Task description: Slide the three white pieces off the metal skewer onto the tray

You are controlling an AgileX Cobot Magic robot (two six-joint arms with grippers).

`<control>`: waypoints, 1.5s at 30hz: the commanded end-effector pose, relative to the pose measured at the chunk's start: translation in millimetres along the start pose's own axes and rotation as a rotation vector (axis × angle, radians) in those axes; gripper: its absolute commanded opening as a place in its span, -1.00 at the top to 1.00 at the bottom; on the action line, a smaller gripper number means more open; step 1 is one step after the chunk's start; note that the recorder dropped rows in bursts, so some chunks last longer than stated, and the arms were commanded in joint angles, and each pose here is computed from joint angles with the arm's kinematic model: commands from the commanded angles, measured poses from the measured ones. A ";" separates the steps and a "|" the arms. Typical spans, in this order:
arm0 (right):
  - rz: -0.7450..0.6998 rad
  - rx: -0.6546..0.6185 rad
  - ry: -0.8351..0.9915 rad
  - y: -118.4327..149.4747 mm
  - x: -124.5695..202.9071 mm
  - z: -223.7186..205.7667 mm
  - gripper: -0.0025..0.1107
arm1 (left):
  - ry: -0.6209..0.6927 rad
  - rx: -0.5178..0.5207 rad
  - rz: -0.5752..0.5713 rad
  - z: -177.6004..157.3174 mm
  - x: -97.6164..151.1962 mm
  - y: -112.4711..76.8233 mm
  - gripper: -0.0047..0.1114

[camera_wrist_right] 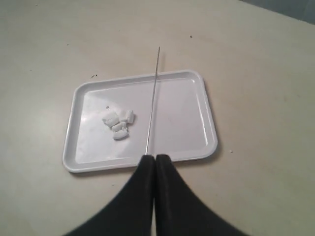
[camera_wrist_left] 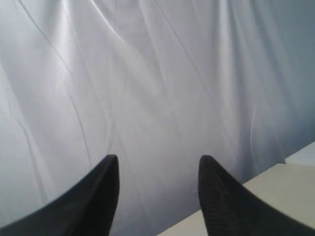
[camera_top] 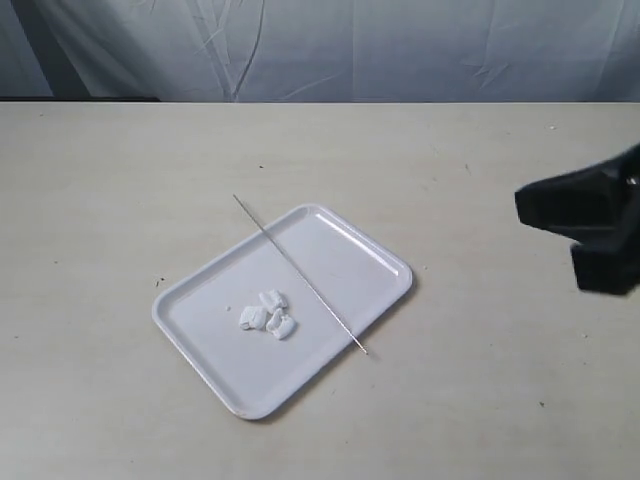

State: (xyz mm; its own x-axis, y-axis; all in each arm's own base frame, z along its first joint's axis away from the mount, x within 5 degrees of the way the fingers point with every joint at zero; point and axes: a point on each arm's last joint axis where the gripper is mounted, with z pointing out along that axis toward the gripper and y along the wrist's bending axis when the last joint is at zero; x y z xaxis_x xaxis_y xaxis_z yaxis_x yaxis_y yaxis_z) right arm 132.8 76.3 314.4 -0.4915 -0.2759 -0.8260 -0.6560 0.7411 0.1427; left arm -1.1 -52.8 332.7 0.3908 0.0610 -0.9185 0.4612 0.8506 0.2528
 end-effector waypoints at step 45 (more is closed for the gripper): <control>0.022 0.706 -0.483 -24.0 150.8 -22.1 0.97 | 0.137 -0.539 -0.599 -13.8 132.1 35.4 0.09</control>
State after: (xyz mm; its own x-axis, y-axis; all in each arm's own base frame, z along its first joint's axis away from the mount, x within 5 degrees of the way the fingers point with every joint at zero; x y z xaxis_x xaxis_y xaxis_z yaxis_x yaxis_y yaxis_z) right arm 62.2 5.4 207.7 -0.1006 -0.0522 -0.9936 -0.0846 0.9954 -0.0438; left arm 53.2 -11.0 230.1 0.0972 -0.3350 -0.9372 0.1323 0.9377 -0.3214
